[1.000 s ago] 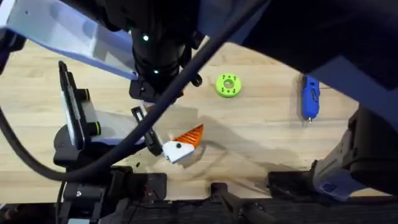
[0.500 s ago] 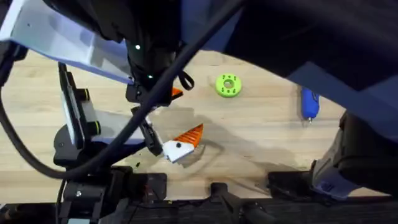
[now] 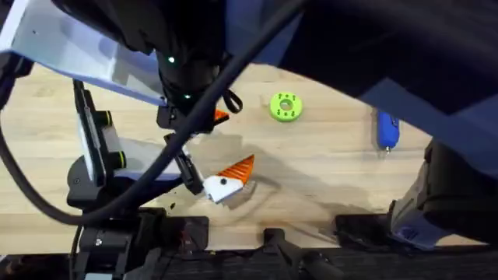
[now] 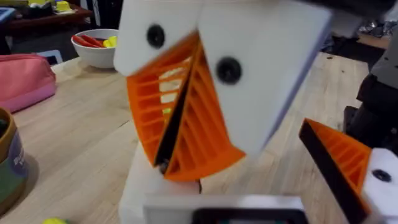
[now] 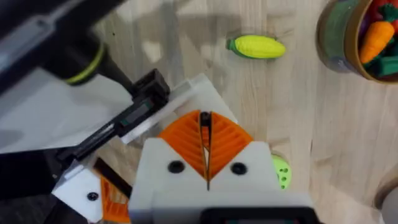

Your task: Pick up the gripper from the table and insert it into the empty holder that is missing its gripper. Then pick up a screw, insert it into the mounting hole, and use the screwdriver to tighten it. Finally, clean up the table by picking up the vegetable and placing it into the bucket.

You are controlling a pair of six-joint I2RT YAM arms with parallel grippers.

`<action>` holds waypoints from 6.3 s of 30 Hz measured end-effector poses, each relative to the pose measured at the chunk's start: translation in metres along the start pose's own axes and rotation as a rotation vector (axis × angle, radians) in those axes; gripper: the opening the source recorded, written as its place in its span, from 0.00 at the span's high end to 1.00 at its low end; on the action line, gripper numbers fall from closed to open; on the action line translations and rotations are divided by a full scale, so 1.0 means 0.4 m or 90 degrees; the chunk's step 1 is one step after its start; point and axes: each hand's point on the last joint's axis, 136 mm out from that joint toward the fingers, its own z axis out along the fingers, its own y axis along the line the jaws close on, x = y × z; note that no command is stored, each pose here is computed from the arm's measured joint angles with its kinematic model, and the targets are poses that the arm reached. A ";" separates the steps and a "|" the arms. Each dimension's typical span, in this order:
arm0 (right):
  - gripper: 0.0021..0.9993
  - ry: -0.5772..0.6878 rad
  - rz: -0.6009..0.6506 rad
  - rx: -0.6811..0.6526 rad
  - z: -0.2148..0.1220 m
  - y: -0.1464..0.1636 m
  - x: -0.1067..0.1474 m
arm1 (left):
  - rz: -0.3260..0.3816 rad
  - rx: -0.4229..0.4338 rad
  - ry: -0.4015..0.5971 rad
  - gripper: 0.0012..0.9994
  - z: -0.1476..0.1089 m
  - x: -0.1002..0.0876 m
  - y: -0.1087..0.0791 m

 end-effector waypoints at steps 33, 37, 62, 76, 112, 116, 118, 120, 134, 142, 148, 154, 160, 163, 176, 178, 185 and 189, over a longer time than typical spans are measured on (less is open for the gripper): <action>0.05 -0.144 0.284 0.060 -0.150 -0.098 0.071 | 0.003 0.001 0.000 0.01 0.000 0.000 -0.001; 0.05 -0.144 0.406 0.089 -0.159 -0.145 0.198 | 0.003 0.001 0.000 0.01 0.000 0.000 -0.001; 0.05 -0.172 0.827 0.310 -0.229 -0.161 0.719 | 0.003 0.001 0.000 0.01 0.000 0.000 -0.001; 0.05 -0.119 0.848 0.302 -0.186 -0.169 0.741 | 0.003 0.001 0.000 0.29 0.000 0.000 -0.001; 0.01 0.037 1.138 0.317 -0.096 -0.291 1.099 | 0.007 0.001 0.000 0.99 0.000 0.000 -0.001; 0.01 0.052 1.150 0.318 -0.070 -0.313 1.139 | 0.007 0.001 0.000 0.99 0.000 0.000 -0.001; 0.01 0.064 1.150 0.316 -0.059 -0.318 1.164 | 0.007 0.001 0.000 0.99 0.000 0.000 -0.001; 0.03 0.080 1.140 0.310 -0.047 -0.321 1.186 | 0.007 0.001 0.000 0.99 0.000 0.000 -0.001; 0.04 0.133 1.115 0.276 0.031 -0.337 1.269 | 0.007 0.001 0.000 0.99 0.000 0.000 -0.001; 0.04 0.159 1.113 0.246 0.083 -0.335 1.285 | 0.007 0.001 0.000 0.99 0.000 0.000 -0.001; 0.04 0.164 1.112 0.239 0.108 -0.340 1.294 | 0.008 0.001 0.000 0.99 0.000 0.000 -0.001; 0.05 0.176 1.107 0.220 0.136 -0.337 1.300 | 0.007 0.001 0.000 0.99 0.000 0.000 -0.001; 0.41 0.163 1.099 0.209 0.141 -0.341 1.289 | 0.008 0.001 0.000 0.99 0.000 0.000 -0.001; 0.78 0.165 1.095 0.217 0.141 -0.345 1.294 | 0.007 0.001 0.000 0.99 0.000 0.000 -0.001; 0.98 0.202 1.091 0.182 0.126 -0.320 1.275 | 0.007 0.001 0.000 0.99 0.000 0.000 -0.001; 0.98 0.189 1.076 0.194 0.104 -0.343 1.255 | 0.007 0.001 0.000 0.99 0.000 0.000 -0.001; 0.98 0.052 1.018 0.313 -0.063 -0.449 1.128 | 0.007 0.001 0.000 0.99 0.000 0.000 -0.001; 0.98 -0.057 0.989 0.387 -0.163 -0.504 1.046 | 0.007 0.001 0.000 0.99 0.000 0.000 -0.001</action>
